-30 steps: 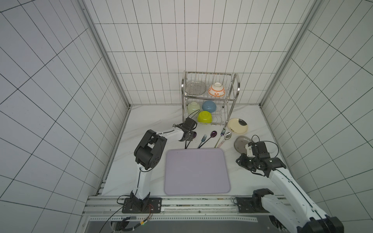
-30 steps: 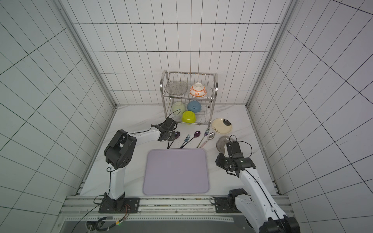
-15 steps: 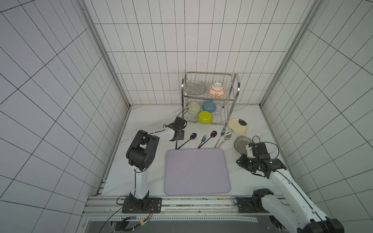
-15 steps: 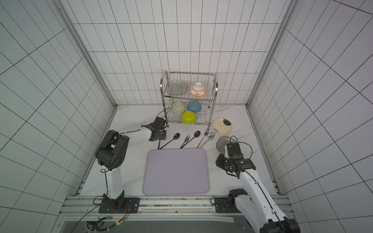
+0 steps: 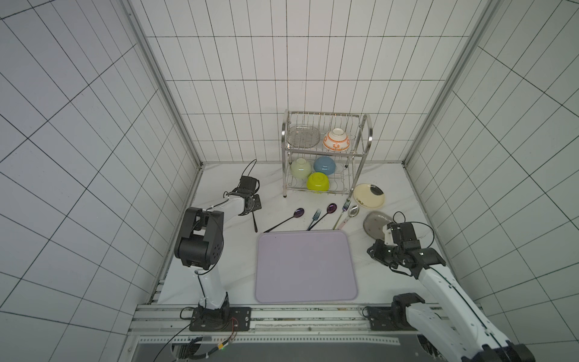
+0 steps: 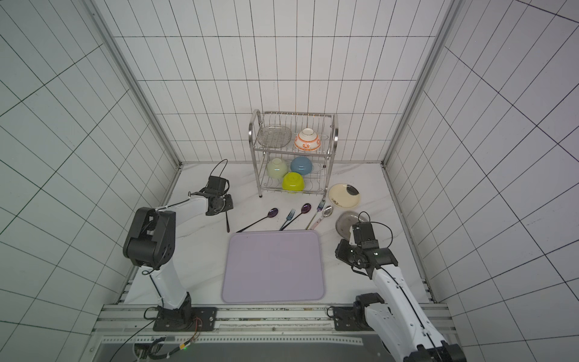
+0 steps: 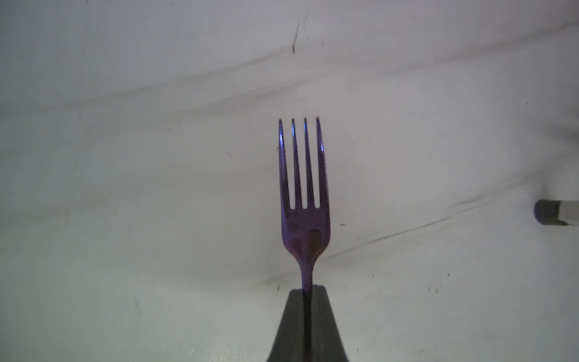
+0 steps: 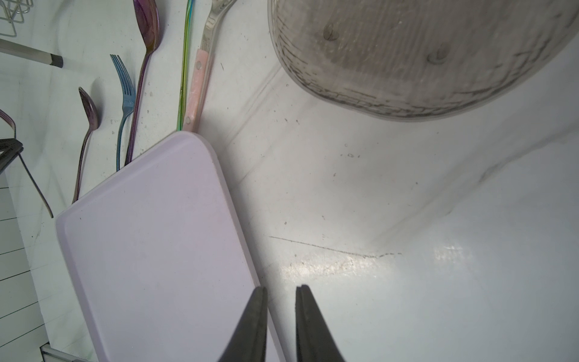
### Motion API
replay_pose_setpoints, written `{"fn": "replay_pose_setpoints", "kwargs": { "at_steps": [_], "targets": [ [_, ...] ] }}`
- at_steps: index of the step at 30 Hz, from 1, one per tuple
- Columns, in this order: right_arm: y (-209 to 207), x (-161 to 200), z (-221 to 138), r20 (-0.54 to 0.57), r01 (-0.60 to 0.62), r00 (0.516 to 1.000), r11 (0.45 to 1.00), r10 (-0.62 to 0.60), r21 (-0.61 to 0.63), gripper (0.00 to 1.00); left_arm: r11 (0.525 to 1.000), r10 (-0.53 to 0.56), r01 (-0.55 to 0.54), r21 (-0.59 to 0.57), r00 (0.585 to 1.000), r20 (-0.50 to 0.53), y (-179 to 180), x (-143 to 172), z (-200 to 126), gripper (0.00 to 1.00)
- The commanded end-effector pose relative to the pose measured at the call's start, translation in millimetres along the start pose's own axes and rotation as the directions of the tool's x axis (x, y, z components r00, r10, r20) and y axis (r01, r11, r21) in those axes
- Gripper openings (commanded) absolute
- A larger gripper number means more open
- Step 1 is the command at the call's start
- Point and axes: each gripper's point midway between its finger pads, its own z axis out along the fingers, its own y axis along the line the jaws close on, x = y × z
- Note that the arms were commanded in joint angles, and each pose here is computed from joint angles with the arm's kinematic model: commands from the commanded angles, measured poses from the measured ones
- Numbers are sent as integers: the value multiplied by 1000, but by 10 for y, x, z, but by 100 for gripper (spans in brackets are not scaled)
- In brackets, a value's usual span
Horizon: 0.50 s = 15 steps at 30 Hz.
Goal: Set the spoon and fork side by side
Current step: Pick up the fork at the center of the board.
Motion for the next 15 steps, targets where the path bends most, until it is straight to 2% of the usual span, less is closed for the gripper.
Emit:
{"fn": "replay_pose_setpoints", "kwargs": {
  "at_steps": [1,8,12,15],
  "targets": [
    [-61,-6,-8,12,-20,1000,1000,20,20,20,998,-40,37,57,998,54,-29,-199,-198,0],
    [-57,-11,-7,15,-20,1000,1000,20,18,20,989,-20,7,145,996,90,-104,-308,-657,0],
    [-42,-14,-2,14,-17,1000,1000,17,11,20,975,-26,9,221,997,74,-209,-158,-1005,0],
    [-27,-16,2,10,-9,1000,1000,9,4,20,948,14,-27,316,999,42,-439,167,-1314,0]
  ]
}}
